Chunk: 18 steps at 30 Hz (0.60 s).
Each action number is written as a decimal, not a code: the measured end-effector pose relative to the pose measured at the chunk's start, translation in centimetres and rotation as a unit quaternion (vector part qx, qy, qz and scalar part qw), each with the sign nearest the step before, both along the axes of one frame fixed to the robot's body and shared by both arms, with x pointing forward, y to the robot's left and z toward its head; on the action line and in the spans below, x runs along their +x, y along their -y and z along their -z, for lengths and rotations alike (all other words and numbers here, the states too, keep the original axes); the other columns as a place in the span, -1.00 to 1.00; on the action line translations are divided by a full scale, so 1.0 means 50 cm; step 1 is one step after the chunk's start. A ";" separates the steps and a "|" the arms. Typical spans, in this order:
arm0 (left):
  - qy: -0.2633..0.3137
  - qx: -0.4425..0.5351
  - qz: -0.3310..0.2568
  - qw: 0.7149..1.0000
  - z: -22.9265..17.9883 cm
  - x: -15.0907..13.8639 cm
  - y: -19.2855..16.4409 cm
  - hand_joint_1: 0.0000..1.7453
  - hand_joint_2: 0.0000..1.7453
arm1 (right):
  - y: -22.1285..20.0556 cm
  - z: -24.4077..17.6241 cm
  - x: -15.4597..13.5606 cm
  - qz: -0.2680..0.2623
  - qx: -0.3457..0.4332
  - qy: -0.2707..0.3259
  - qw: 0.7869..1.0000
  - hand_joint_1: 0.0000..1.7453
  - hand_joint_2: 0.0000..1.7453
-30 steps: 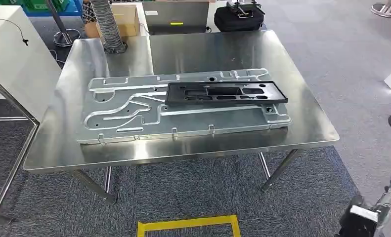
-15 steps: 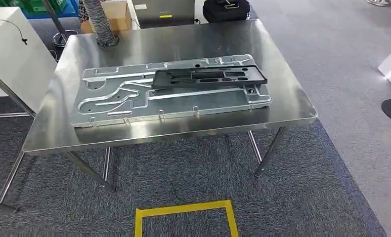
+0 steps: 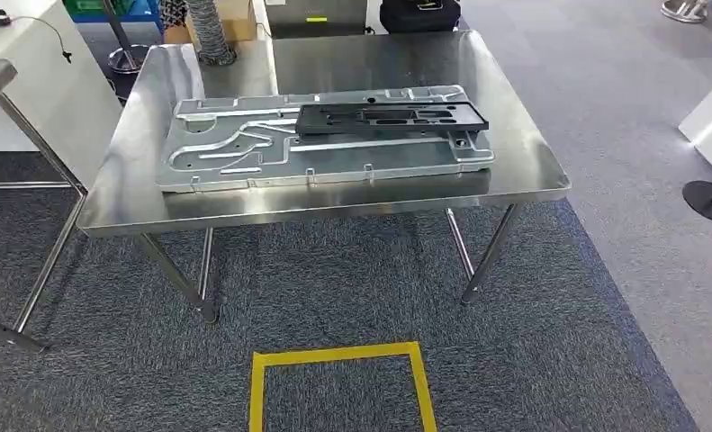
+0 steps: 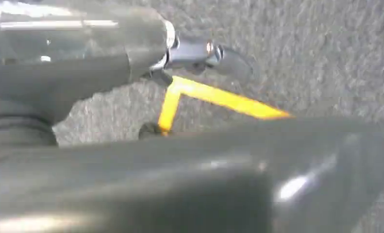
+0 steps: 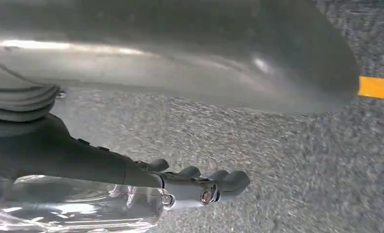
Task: Take the parts from the cabinet and place them on the table.
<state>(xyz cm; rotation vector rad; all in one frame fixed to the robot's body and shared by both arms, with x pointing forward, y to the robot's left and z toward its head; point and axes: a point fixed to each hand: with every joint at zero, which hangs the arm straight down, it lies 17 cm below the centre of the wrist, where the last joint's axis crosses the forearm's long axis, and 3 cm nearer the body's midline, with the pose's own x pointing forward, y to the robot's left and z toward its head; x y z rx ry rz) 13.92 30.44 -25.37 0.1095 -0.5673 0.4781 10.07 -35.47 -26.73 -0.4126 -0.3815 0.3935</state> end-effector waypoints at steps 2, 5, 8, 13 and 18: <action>0.000 0.000 0.003 1.000 0.000 0.001 0.001 -1.00 -1.00 | -0.003 -0.003 0.012 -0.004 0.002 0.009 1.000 -1.00 -1.00; 0.000 0.001 0.006 1.000 0.000 0.003 0.002 -1.00 -1.00 | -0.005 -0.003 0.015 -0.008 0.000 0.008 1.000 -1.00 -1.00; 0.000 0.002 0.016 1.000 -0.001 0.006 0.006 -1.00 -1.00 | -0.002 0.000 0.010 -0.004 -0.005 -0.006 1.000 -1.00 -1.00; -0.005 0.002 0.027 1.000 0.002 -0.001 0.010 -1.00 -1.00 | -0.004 0.009 -0.021 -0.001 -0.007 -0.040 0.999 -1.00 -1.00; -0.003 0.001 0.032 0.999 0.001 0.003 0.015 -1.00 -1.00 | -0.007 0.012 -0.033 -0.005 -0.005 -0.051 0.999 -1.00 -1.00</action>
